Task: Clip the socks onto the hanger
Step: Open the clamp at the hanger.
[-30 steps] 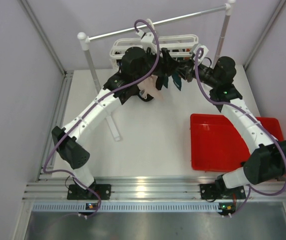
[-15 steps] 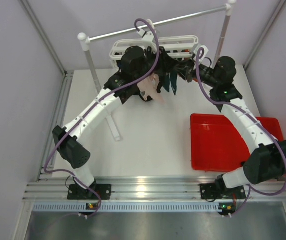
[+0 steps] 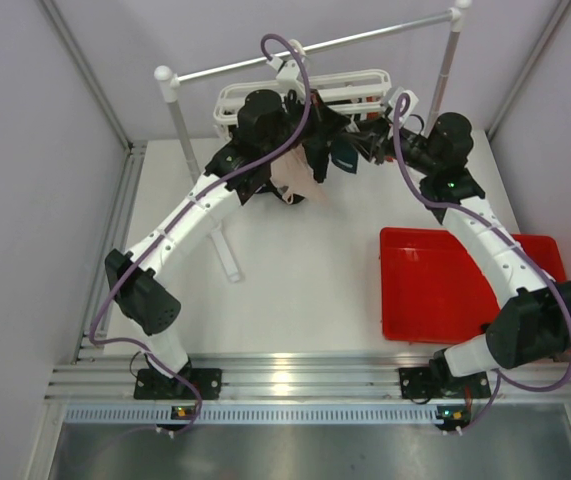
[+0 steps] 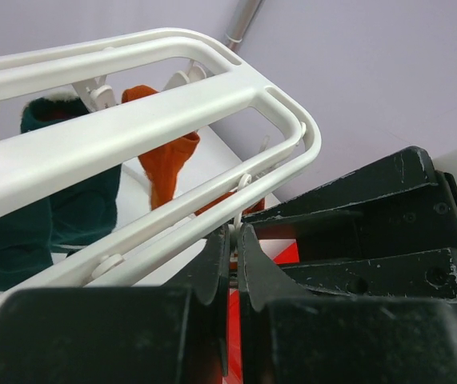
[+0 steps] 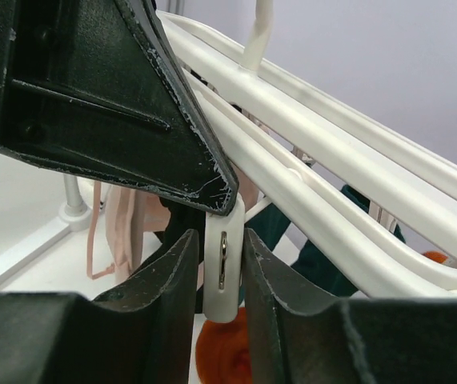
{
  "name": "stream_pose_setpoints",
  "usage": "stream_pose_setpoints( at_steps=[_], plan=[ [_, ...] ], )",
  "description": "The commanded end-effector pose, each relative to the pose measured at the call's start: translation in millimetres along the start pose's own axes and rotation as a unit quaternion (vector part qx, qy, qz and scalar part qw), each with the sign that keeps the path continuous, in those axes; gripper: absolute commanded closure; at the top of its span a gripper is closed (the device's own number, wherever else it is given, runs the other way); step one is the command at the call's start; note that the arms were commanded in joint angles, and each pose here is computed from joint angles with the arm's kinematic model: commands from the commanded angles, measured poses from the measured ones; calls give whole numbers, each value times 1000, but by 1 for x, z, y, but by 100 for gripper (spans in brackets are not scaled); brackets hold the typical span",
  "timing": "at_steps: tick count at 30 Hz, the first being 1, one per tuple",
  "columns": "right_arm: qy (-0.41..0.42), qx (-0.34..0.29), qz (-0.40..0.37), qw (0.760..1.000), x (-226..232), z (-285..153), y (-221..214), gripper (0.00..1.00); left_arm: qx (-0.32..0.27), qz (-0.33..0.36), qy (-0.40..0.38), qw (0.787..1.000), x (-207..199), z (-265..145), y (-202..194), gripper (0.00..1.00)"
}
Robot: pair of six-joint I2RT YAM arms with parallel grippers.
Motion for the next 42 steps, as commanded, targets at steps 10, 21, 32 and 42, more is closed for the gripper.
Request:
stream_pose_setpoints(
  at_steps=[10, 21, 32, 42],
  plan=[
    [19, -46, -39, 998, -2, 1, 25, 100, -11, -14, -28, 999, -4, 3, 4, 95],
    [32, -58, -43, 997, 2, -1, 30, 100, -4, -23, -18, 1000, 1, 10, -2, 75],
    [33, -58, -46, 997, 2, -1, 32, 100, 6, -29, -31, 999, 1, 14, -5, 67],
    [33, -48, -48, 997, 2, 1, 27, 100, 1, -35, -51, 998, -5, 14, -3, 57]
  ],
)
Point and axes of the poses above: each gripper's point midway between its finger pads, its own z axis out along the fingers, its own x axis along the line the jaws close on, y = z × x, the point moved 9 cm from there along -z, back along the fingers, and after that the axes turned 2 degrees about -z, right-handed, at the moved point
